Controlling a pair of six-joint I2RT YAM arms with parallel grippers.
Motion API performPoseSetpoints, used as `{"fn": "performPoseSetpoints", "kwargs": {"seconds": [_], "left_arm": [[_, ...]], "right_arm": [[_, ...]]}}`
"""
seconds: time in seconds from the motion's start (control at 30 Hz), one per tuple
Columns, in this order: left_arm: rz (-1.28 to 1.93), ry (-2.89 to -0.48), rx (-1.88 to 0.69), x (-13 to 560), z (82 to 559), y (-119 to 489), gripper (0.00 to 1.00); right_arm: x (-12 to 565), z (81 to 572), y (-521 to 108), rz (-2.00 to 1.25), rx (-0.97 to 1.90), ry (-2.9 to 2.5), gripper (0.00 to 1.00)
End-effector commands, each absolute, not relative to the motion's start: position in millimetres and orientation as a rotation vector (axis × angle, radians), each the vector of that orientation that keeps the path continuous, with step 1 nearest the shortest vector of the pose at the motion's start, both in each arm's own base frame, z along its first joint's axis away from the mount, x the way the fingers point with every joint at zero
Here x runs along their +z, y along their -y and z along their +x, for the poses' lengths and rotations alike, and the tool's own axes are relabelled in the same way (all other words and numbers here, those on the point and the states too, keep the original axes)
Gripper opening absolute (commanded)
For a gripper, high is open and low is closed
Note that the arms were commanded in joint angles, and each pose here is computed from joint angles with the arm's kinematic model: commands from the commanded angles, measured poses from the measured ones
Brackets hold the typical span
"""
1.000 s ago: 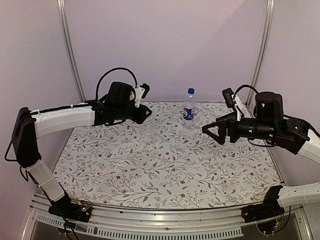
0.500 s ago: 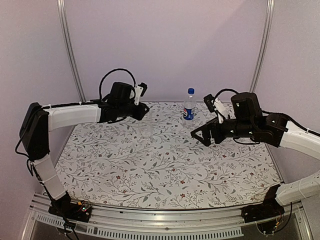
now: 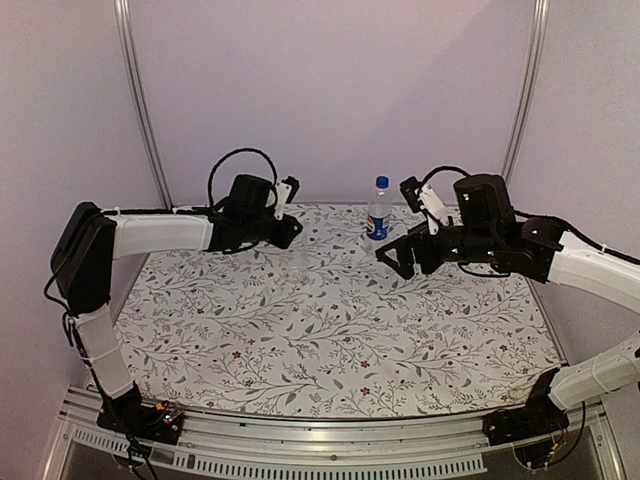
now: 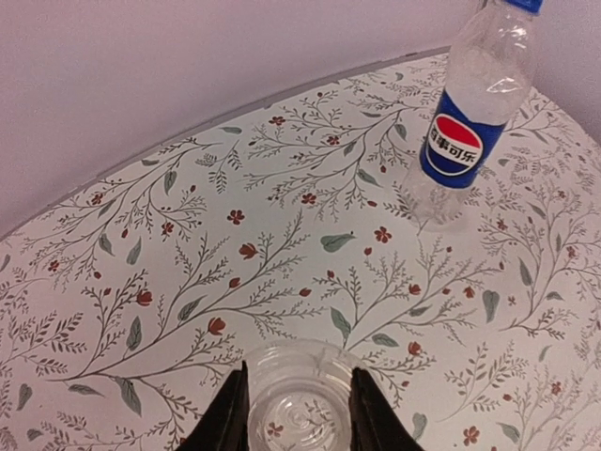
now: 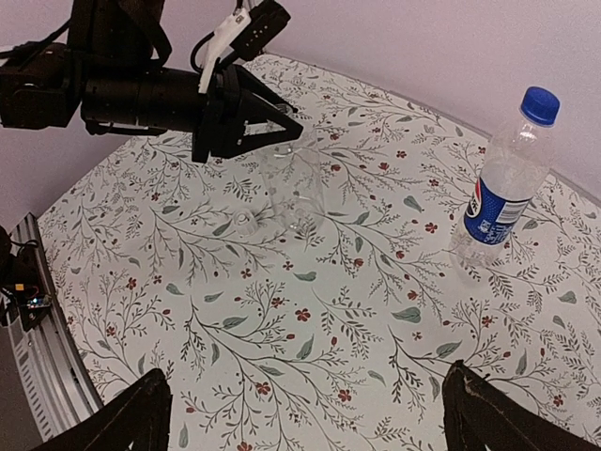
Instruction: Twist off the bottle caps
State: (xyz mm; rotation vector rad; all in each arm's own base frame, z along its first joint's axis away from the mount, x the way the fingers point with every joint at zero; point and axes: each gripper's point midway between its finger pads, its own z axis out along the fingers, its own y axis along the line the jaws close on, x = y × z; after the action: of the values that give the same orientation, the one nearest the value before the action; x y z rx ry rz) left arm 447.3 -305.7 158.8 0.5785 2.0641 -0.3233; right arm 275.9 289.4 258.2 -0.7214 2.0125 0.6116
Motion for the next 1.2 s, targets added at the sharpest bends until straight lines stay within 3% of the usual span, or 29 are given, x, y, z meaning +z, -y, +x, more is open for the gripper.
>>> {"fn": "performPoseSetpoints", "kwargs": {"seconds": [0.0, 0.13, 0.33, 0.6, 0.83, 1.17], "left_arm": [[0.562, -2.080, -0.319, 149, 450, 302, 0.18], [0.559, -2.094, -0.323, 145, 450, 302, 0.32], [0.542, -2.065, -0.341, 163, 451, 303, 0.64], [0.500, -2.006, -0.386, 200, 447, 301, 0.93], [0.481, -1.997, -0.375, 231, 435, 290, 0.99], [0.426, -1.889, -0.499, 285, 401, 277, 1.00]], "right_arm": [[277, 288, -291, -0.715, 0.604, -1.951, 0.99], [275, 292, -291, -0.714, 0.601, -1.954, 0.99], [277, 299, -293, -0.715, 0.595, -1.951, 0.99], [290, 327, -279, -0.608, 0.489, -1.944, 0.99], [310, 374, -265, -0.459, 0.296, -1.939, 0.99], [310, 454, -269, -0.398, 0.220, -1.989, 0.97]]}}
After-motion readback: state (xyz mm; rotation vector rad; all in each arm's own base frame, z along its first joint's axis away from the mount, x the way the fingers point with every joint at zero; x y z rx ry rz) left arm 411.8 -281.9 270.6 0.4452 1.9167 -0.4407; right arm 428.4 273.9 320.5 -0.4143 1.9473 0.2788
